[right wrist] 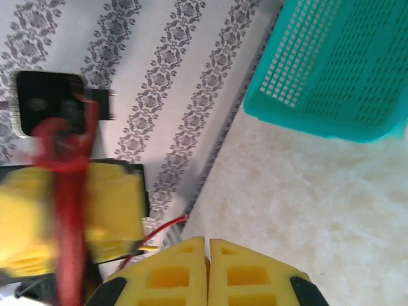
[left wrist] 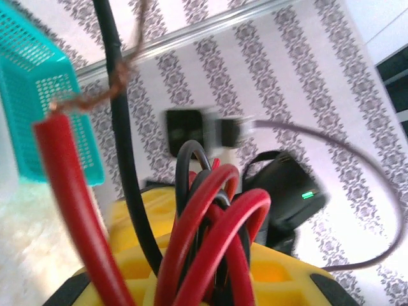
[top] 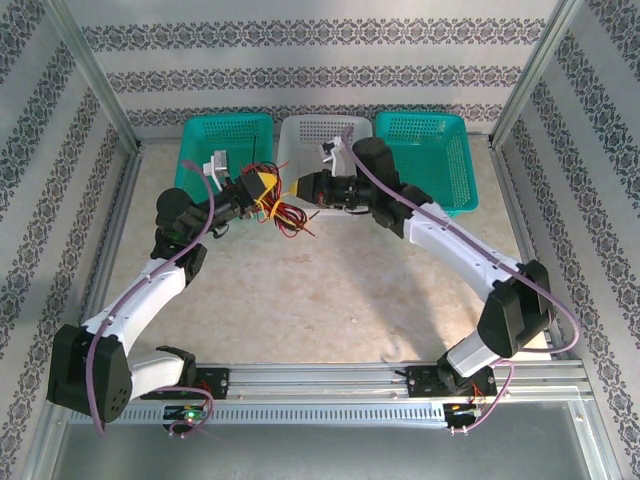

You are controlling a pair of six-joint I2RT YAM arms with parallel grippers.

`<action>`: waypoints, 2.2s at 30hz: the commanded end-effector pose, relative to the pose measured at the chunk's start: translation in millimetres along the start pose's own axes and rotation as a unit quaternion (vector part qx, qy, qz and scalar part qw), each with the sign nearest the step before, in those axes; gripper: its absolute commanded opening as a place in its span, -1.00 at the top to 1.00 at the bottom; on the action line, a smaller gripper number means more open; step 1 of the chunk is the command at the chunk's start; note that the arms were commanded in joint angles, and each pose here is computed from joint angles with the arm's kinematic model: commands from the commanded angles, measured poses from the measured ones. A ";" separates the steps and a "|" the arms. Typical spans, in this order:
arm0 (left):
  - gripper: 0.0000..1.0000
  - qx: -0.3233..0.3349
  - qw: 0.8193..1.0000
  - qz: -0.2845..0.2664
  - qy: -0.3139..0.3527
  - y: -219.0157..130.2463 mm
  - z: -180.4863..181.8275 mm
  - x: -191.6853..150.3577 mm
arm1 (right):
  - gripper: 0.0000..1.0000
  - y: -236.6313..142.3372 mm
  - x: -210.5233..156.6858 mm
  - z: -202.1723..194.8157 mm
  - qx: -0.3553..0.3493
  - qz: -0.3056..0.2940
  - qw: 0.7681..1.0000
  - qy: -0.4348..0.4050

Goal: Untangle the cables

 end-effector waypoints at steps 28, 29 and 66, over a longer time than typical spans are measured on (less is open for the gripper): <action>1.00 0.129 0.958 -0.131 0.221 0.0 6.6 30.7 | 1.00 -68.5 -77.7 66.9 0.000 -0.151 0.982 -0.110; 1.00 0.138 0.959 -0.118 0.219 -1.0 9.1 25.9 | 1.00 -73.0 -73.0 74.5 -0.009 -0.154 0.981 -0.121; 1.00 -0.097 0.947 -0.217 0.214 -19.1 -103.3 34.7 | 1.00 26.4 -15.1 -46.9 -0.027 -0.090 0.994 0.063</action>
Point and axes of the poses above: each hand's point on the last joint's axis, 136 mm out from that joint toward the fingers, its own y axis out along the fingers, its own z axis along the line the jaws close on, x = y × z, the point moved 10 cm from there along -y, back along the fingers, and after that the axes turned 12 degrees about y, right-handed, at the moved point
